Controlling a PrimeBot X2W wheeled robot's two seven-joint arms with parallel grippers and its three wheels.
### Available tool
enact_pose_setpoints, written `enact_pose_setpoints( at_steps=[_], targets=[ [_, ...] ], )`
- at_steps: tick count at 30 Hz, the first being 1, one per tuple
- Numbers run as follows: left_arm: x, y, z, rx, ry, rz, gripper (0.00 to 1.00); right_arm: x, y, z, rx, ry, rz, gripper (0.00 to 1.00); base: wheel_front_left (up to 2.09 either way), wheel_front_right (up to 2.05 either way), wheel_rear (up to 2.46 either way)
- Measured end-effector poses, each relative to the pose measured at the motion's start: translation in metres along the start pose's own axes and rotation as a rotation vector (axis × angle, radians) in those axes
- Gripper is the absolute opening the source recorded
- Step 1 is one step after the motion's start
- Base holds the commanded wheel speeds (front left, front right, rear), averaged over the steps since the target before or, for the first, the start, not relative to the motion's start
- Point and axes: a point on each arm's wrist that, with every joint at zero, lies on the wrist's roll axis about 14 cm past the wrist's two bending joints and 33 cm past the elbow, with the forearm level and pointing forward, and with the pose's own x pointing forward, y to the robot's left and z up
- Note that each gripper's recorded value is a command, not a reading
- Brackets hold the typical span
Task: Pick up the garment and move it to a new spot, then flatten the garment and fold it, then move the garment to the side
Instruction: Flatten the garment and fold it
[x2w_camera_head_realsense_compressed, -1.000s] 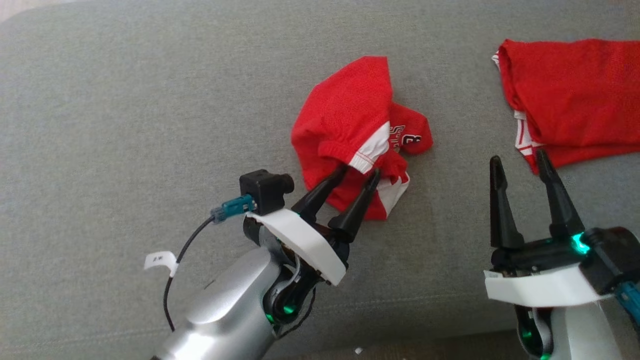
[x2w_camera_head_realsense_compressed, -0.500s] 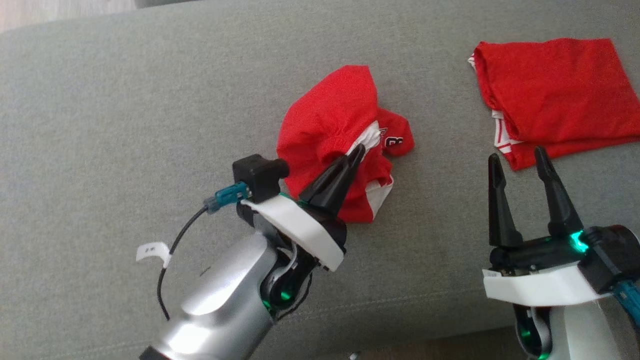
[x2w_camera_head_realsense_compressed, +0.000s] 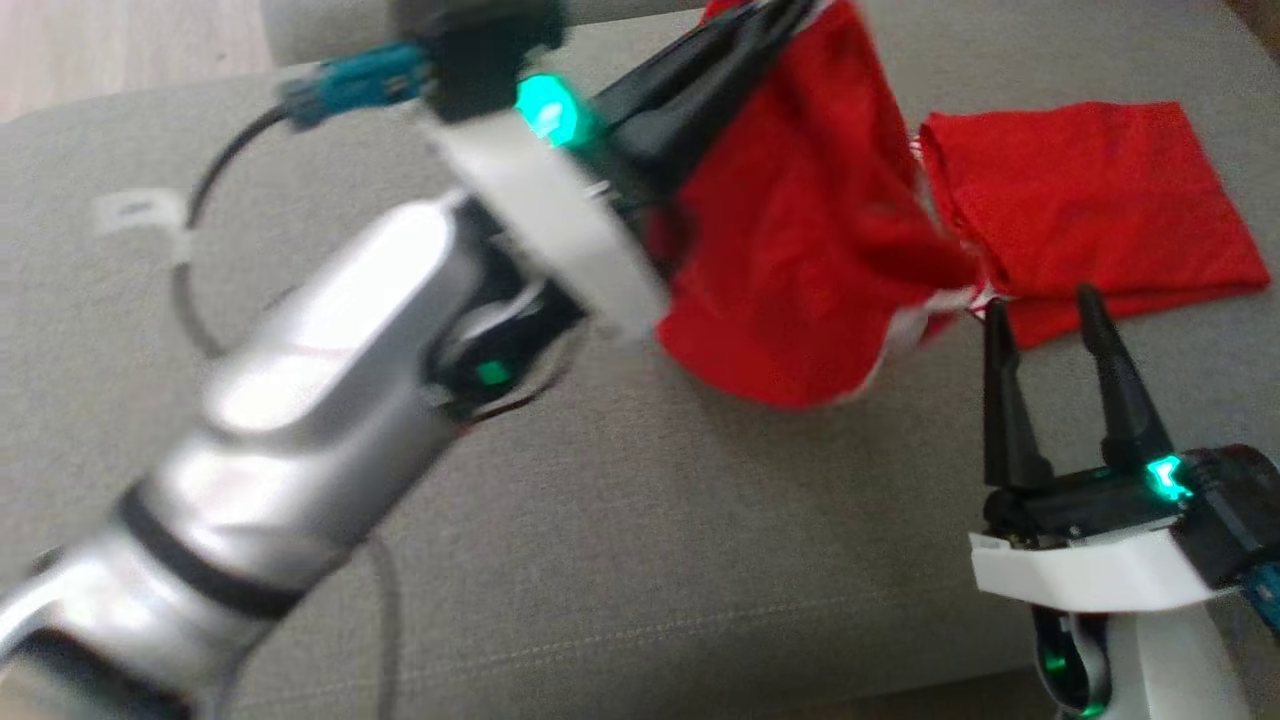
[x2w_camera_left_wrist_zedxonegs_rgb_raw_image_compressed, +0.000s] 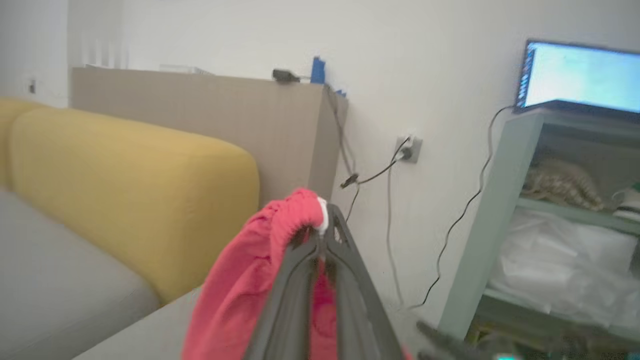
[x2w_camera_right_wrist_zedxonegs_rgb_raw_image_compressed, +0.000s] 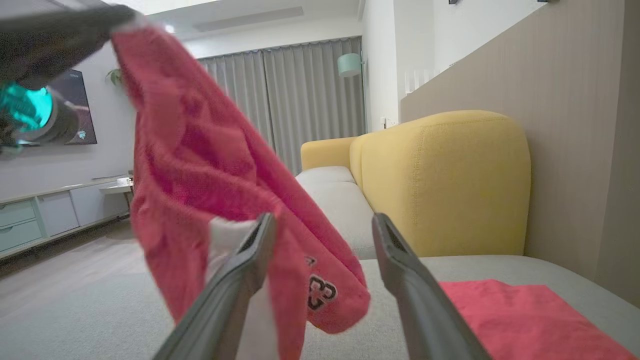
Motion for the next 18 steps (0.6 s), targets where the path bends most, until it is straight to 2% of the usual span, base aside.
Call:
enact_pose_setpoints(
  at_steps=[3,6,9,12,18],
  targets=[
    [-0.045,0.034,-0.028,0.010,0.130,0.097,0.00,0.005,0.002,0.001,0.000,-0.006,0.009,1.00,0.00,0.00,0.00],
    [-0.114,0.063,-0.086,-0.086,0.297,0.256,0.00,0.011,0.010,-0.010,0.004,0.019,0.039,1.00,0.00,0.00,0.00],
    [-0.180,0.086,-0.131,-0.153,0.400,0.440,0.00,0.013,0.021,-0.037,0.022,0.094,0.092,1.00,0.00,0.00,0.00],
    [-0.217,0.106,-0.142,-0.156,0.411,0.561,0.00,0.012,0.028,-0.067,0.042,0.183,0.127,1.00,0.00,0.00,0.00],
    [-0.252,0.135,-0.137,-0.127,0.358,0.712,0.00,0.008,0.032,-0.141,0.024,0.406,0.189,1.00,0.00,0.00,0.00]
  ],
)
